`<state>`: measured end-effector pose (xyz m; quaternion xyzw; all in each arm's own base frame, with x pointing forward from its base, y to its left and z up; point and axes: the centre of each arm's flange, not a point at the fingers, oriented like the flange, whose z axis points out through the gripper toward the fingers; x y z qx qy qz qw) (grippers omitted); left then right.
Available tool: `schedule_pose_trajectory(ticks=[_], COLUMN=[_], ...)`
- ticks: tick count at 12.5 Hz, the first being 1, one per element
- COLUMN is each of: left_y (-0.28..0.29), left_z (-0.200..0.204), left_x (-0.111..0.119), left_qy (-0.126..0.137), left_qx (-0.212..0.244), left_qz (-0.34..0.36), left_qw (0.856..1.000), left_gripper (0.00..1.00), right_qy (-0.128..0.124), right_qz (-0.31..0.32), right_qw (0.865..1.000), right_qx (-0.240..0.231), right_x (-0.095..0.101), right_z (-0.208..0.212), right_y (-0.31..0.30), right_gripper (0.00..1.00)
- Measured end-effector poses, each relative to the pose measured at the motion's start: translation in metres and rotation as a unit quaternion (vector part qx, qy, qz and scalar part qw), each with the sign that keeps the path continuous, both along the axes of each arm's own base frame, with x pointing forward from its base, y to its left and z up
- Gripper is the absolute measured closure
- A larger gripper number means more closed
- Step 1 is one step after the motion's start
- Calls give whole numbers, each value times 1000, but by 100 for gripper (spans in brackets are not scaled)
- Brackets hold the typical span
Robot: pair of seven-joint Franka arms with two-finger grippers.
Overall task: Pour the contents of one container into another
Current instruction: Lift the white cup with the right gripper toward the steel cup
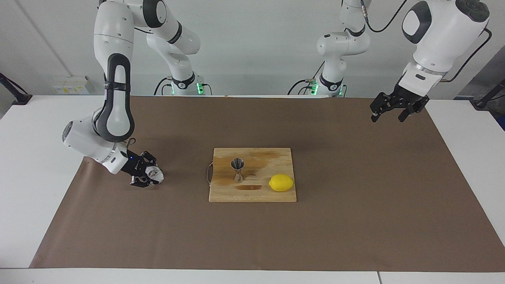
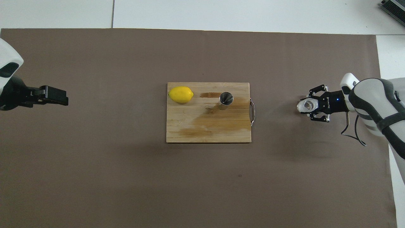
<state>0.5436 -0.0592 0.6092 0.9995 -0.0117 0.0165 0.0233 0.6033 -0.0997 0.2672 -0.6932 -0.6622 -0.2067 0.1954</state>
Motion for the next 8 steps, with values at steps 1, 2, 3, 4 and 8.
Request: schedule_pose_trajectory(ticks=[1,2,3,4,8], left_y=[-4,-7,-12,-14,1], left_z=[2,1,0,0,18], left_x=[-4,-5,-7,-8,-11], left_qy=[4,8,11,14,20], left_qx=[3,4,4,4,6], left_qz=[-4,-8,-13,-16,-18], left_qw=[1000,1000,1000,1000,1000], left_gripper=[0,0,0,0,0], right_qy=[-1,-3,-6,-8,5], right_qz=[0,0,0,-2,-22], right_qw=[1000,1000,1000,1000,995], right_qx=[0,-1,-2,-3,-100], right_x=[0,2,4,8,28], right_z=[0,2,6,13,86], right_y=[0,0,1,7,89], right_gripper=[50,50,50,50,50])
